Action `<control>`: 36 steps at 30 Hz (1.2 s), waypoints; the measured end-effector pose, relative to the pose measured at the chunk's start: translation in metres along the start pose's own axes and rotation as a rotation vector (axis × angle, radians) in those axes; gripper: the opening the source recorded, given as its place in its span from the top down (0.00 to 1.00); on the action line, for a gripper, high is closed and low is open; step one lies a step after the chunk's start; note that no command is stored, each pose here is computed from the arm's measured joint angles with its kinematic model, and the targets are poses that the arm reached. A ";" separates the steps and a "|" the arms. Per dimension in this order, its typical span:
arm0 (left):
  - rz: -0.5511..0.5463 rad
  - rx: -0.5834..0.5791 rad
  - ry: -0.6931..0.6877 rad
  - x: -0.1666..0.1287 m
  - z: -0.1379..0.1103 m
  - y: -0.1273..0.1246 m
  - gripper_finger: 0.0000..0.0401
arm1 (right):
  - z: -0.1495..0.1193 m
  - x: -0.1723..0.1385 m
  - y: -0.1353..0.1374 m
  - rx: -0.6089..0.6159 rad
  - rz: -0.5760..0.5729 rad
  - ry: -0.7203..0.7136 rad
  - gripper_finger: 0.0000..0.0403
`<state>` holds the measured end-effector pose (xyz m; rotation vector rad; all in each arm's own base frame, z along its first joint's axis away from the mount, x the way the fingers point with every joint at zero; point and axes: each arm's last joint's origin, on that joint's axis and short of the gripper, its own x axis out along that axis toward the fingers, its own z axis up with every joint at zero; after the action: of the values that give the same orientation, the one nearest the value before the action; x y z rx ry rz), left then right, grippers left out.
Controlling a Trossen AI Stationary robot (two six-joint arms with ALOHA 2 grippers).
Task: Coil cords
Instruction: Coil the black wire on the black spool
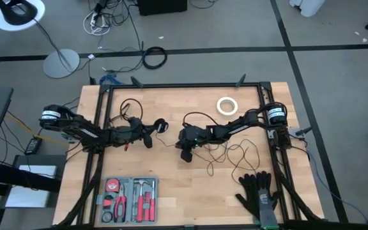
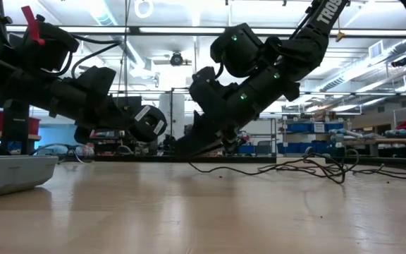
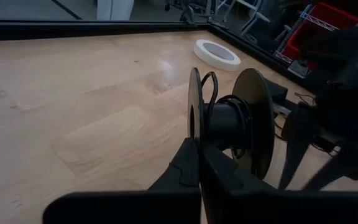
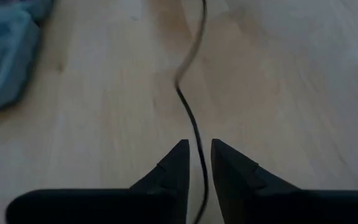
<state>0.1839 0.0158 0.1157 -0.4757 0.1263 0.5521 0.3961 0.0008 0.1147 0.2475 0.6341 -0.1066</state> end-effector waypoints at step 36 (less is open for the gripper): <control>0.039 0.254 0.241 0.031 0.009 -0.027 1.00 | 0.086 -0.084 -0.034 0.081 -0.265 -0.140 1.00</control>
<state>0.2241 0.0143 0.1269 -0.2911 0.4321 0.5072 0.3720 -0.0525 0.2255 0.2312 0.5208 -0.4019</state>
